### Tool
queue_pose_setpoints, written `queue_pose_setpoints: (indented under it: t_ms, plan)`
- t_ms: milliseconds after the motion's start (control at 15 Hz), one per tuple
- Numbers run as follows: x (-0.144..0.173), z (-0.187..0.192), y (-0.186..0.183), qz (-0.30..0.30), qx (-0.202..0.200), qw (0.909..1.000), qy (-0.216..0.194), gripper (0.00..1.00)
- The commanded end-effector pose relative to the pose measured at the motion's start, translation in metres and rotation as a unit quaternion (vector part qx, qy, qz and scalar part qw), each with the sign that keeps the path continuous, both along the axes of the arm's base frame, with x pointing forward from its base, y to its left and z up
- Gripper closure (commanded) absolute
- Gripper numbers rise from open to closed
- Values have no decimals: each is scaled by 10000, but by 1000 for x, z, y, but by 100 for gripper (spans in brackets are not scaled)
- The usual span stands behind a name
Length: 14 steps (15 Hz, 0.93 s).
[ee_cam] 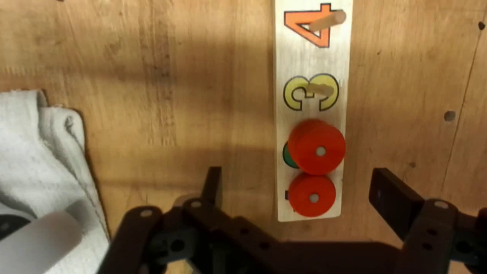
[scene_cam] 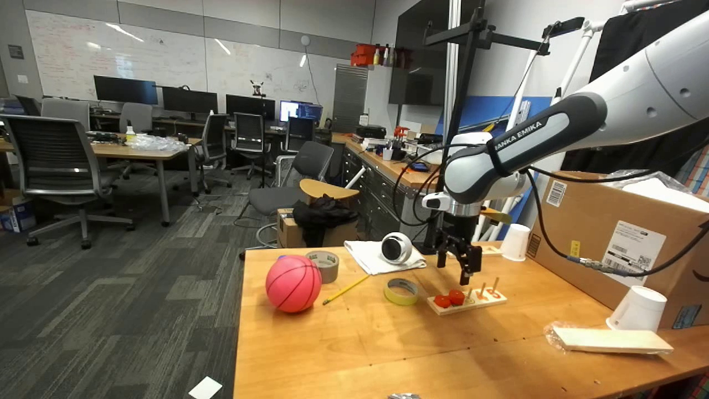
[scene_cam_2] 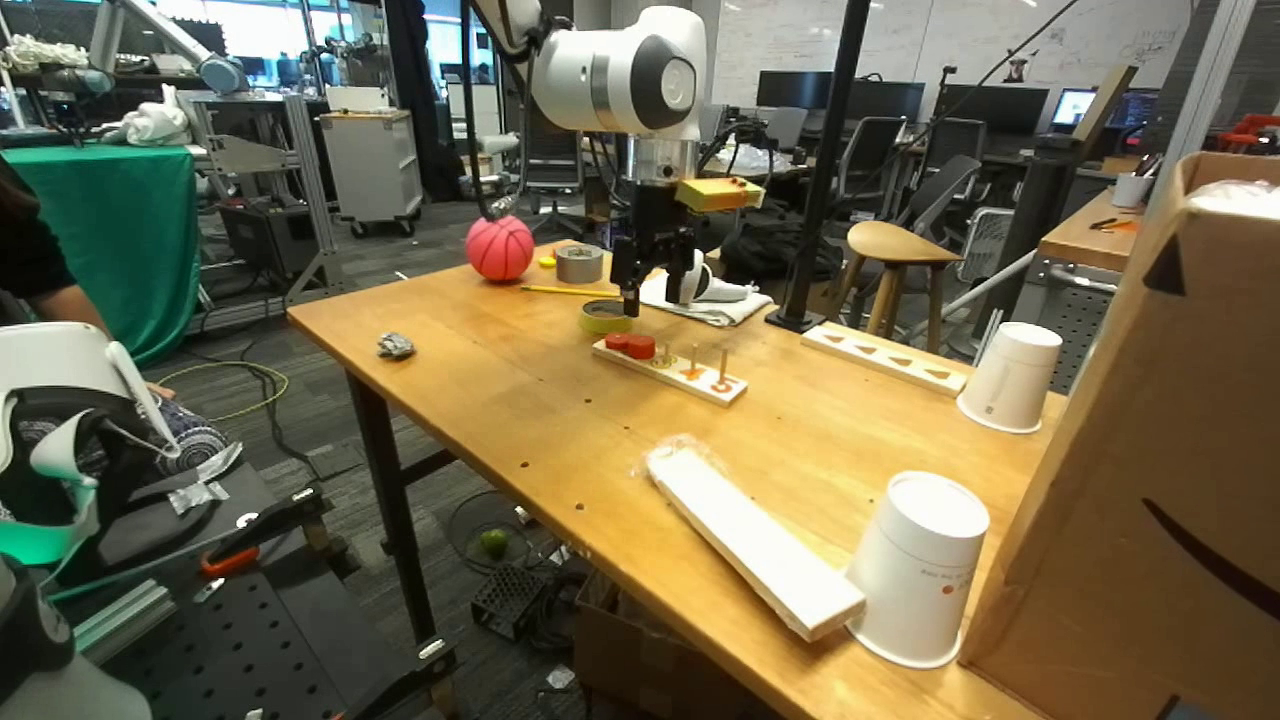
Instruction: Move one right block to the first right position, then the left block, then the remaining block to the first right position
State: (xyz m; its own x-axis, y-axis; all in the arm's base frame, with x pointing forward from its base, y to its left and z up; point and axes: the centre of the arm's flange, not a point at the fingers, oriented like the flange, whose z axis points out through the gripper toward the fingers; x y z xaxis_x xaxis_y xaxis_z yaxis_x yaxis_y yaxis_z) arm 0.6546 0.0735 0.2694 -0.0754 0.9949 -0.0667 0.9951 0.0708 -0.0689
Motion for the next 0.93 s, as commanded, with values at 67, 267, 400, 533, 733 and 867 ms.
queue_pose_setpoints:
  t_ms: [67, 267, 400, 533, 733, 867]
  plan:
    - [20, -4, -11, 86, 317, 9994, 113, 0]
    - [15, -6, -8, 180, 375, 9991, 40, 0]
    - [11, -7, -4, 201, 383, 9990, 70, 0]
    - [7, -8, -2, 223, 329, 9992, 34, 0]
    - [2, -13, -3, 205, 255, 9995, 3, 0]
    - [-1, -15, -7, 164, 240, 9996, 10, 0]
